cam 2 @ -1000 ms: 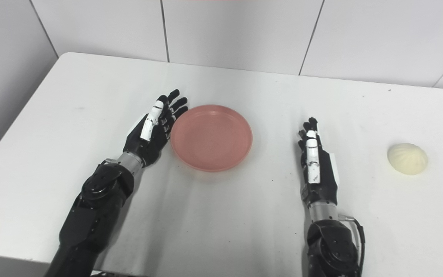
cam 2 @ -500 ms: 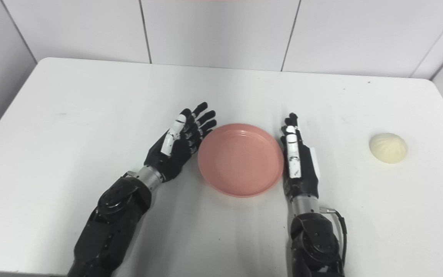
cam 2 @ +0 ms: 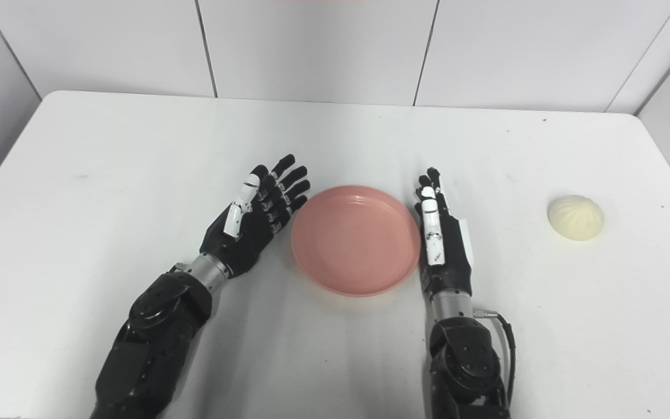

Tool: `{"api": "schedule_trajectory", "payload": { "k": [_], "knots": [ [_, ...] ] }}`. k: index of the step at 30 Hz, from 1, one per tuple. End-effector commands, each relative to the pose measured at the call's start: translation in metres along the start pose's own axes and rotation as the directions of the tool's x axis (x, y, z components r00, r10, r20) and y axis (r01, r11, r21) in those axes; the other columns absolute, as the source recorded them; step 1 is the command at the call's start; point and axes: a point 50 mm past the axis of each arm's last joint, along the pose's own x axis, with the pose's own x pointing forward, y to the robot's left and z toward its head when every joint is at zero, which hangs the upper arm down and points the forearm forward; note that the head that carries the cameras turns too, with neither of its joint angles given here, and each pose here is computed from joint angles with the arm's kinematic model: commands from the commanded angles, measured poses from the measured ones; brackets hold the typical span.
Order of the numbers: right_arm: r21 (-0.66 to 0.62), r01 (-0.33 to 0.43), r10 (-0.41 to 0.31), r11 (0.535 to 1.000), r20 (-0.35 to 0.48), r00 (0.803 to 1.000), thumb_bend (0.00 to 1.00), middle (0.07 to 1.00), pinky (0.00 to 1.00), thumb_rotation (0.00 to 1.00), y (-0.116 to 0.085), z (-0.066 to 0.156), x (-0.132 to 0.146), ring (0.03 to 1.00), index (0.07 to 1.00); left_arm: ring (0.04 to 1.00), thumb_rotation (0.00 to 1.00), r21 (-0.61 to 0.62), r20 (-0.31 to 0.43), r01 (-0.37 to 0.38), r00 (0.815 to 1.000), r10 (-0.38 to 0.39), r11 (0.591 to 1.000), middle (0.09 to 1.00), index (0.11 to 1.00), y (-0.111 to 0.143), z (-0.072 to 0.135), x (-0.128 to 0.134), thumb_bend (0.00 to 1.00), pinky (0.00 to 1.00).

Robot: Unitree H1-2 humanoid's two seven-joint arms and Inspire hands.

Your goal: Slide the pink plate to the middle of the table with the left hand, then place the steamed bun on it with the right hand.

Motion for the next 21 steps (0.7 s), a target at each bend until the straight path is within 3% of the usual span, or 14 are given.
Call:
{"api": "schedule_trajectory", "payload": {
  "k": [1,6,9,14,17,21],
  "knots": [
    [-0.001,-0.006,0.006,1.000,0.034,0.999,0.20,0.967,0.99,1.00,0.000,0.013,0.005,0.970,0.983,0.983,1.00,-0.010,-0.082,-0.037,0.996,0.036,0.999,0.981,0.993,0.008,-0.015,-0.010,0.43,1.00],
    [-0.055,0.021,-0.015,0.998,0.097,0.995,0.22,0.968,0.98,1.00,-0.016,0.024,0.010,0.963,0.985,0.981,1.00,-0.005,-0.085,-0.044,0.995,0.044,0.999,0.980,0.991,0.009,-0.014,-0.011,0.43,1.00],
    [-0.120,0.047,-0.029,0.992,0.145,0.989,0.32,0.964,0.97,1.00,-0.032,0.036,0.014,0.956,0.983,0.982,1.00,0.000,-0.085,-0.044,0.995,0.044,0.999,0.981,0.991,0.011,-0.014,-0.013,0.43,1.00],
    [-0.258,0.124,-0.066,0.958,0.221,0.973,0.59,0.891,0.89,0.95,-0.054,0.052,0.020,0.867,0.891,0.984,1.00,-0.006,-0.089,-0.050,0.995,0.049,0.999,0.980,0.988,0.012,-0.014,-0.014,0.44,1.00],
    [-0.324,0.178,-0.085,0.929,0.281,0.956,0.68,0.855,0.86,0.94,-0.068,0.065,0.025,0.817,0.862,0.983,1.00,-0.008,-0.095,-0.054,0.994,0.053,0.999,0.980,0.987,0.014,-0.015,-0.015,0.44,1.00],
    [-0.415,0.224,-0.056,0.882,0.380,0.923,0.64,0.840,0.78,0.92,-0.077,0.100,0.023,0.779,0.875,0.979,1.00,-0.007,-0.098,-0.055,0.994,0.054,0.998,0.978,0.987,0.016,-0.015,-0.017,0.45,1.00]
  ]
}}
